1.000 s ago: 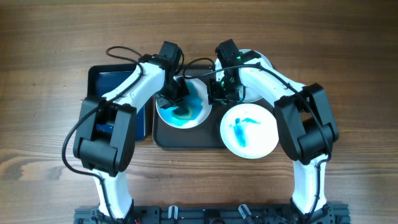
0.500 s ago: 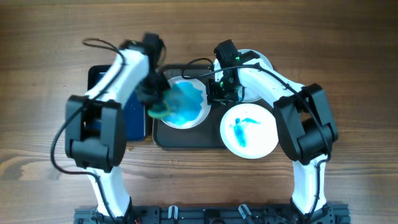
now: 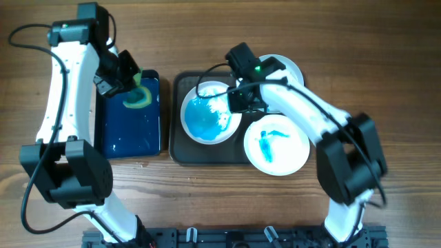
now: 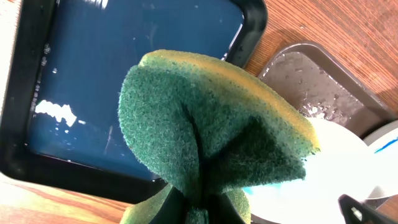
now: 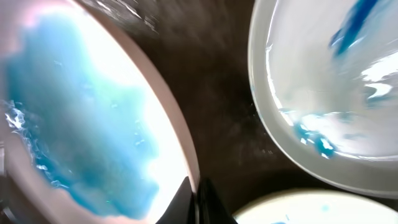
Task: Clean dirty plates on tray and stack at the side
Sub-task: 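Lift the cleaned plate with the right gripper and place it right of the tray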
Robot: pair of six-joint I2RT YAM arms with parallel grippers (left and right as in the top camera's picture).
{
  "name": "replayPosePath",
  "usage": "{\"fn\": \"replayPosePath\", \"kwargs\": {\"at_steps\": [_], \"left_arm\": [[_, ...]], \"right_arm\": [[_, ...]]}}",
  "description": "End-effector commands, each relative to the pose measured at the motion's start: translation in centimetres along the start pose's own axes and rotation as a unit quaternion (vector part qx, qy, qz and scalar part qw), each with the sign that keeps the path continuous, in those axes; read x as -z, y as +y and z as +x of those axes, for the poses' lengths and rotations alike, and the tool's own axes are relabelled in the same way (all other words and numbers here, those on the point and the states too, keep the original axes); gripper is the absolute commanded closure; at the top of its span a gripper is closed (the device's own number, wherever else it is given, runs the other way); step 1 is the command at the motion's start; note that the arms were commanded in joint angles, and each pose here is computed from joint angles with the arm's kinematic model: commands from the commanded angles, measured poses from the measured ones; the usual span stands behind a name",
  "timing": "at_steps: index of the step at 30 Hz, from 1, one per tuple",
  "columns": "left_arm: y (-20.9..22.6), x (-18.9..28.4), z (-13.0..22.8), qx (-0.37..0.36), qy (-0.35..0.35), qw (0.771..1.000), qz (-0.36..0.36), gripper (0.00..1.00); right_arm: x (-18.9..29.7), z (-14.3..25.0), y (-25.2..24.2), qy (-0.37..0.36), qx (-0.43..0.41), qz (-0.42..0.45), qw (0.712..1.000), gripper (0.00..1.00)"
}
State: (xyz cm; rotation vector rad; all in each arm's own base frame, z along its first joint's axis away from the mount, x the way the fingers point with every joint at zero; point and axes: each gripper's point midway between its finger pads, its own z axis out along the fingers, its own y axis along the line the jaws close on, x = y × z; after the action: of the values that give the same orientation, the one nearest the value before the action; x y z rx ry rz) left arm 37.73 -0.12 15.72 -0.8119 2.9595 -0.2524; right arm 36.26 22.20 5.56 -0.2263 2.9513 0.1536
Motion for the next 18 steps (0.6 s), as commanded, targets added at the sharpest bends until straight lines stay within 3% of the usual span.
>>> {"fn": "replayPosePath", "kwargs": {"at_steps": [1,10,13,18], "left_arm": [[-0.4,0.9,-0.1,-0.032,-0.007,0.999,0.016,0.96],[-0.7,0.9,0.0,-0.032,-0.004,0.999,0.025,0.96],[-0.7,0.9,0.0,-0.033,-0.005,0.999,0.026,0.96],[-0.8,0.9,-0.2,-0.033,-0.009,0.999,0.027,0.96]], "right_arm": [[8.4,-2.4,-0.6,-0.155,0.035,0.132,0.978,0.96],[16.3,-1.7,0.1,-0.296,0.097,0.326,0.893,0.96],[18.6,-1.5,0.9,-0.341,0.111,0.375,0.855,0.96],[23.7,-0.5,3.0,-0.433,0.123,0.457,0.768,0.96]]}}
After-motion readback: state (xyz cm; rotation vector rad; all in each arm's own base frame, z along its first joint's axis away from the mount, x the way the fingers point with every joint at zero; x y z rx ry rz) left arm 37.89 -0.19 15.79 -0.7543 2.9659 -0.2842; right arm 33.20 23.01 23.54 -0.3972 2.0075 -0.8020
